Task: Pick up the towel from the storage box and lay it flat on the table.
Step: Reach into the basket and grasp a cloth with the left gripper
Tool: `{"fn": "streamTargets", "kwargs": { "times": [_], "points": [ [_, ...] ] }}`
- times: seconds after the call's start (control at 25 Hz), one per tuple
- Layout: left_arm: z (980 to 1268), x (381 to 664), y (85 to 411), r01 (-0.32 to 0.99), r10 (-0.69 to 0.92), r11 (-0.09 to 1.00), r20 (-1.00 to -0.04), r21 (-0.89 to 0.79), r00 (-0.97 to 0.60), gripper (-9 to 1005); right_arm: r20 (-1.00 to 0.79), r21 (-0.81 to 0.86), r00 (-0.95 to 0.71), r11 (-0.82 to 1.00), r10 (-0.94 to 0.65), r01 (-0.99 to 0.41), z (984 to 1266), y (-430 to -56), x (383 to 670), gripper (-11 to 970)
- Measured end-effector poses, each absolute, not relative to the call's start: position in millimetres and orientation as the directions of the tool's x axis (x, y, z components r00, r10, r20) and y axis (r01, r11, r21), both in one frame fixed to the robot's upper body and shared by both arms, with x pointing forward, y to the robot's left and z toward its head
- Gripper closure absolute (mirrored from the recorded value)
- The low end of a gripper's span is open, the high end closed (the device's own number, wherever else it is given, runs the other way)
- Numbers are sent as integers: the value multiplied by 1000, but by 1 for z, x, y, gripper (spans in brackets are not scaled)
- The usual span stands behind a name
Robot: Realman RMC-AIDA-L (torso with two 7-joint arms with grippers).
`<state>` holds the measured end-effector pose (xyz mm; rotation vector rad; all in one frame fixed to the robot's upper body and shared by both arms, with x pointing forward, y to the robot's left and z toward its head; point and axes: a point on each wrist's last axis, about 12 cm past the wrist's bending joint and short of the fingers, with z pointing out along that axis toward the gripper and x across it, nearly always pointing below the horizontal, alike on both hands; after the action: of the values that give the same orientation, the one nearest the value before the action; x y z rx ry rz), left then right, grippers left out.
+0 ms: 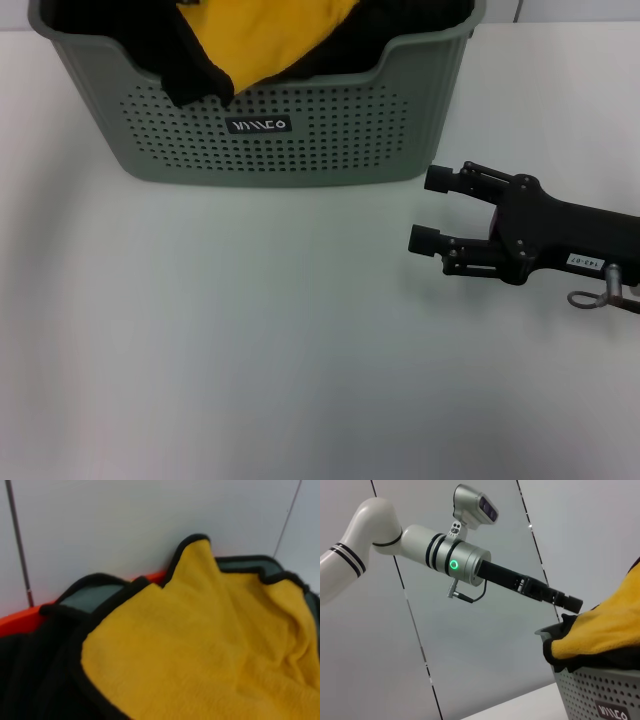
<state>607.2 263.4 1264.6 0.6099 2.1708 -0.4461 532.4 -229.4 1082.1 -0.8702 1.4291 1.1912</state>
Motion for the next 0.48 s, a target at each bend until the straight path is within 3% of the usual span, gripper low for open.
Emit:
{"fn": "streamTargets", "kwargs": {
  "times": [0.48],
  "points": [
    [1248, 618, 252, 571, 307, 813, -746, -118, -591, 139, -979, 203, -191, 252, 74, -946, 1081, -228, 533, 83]
  ]
}}
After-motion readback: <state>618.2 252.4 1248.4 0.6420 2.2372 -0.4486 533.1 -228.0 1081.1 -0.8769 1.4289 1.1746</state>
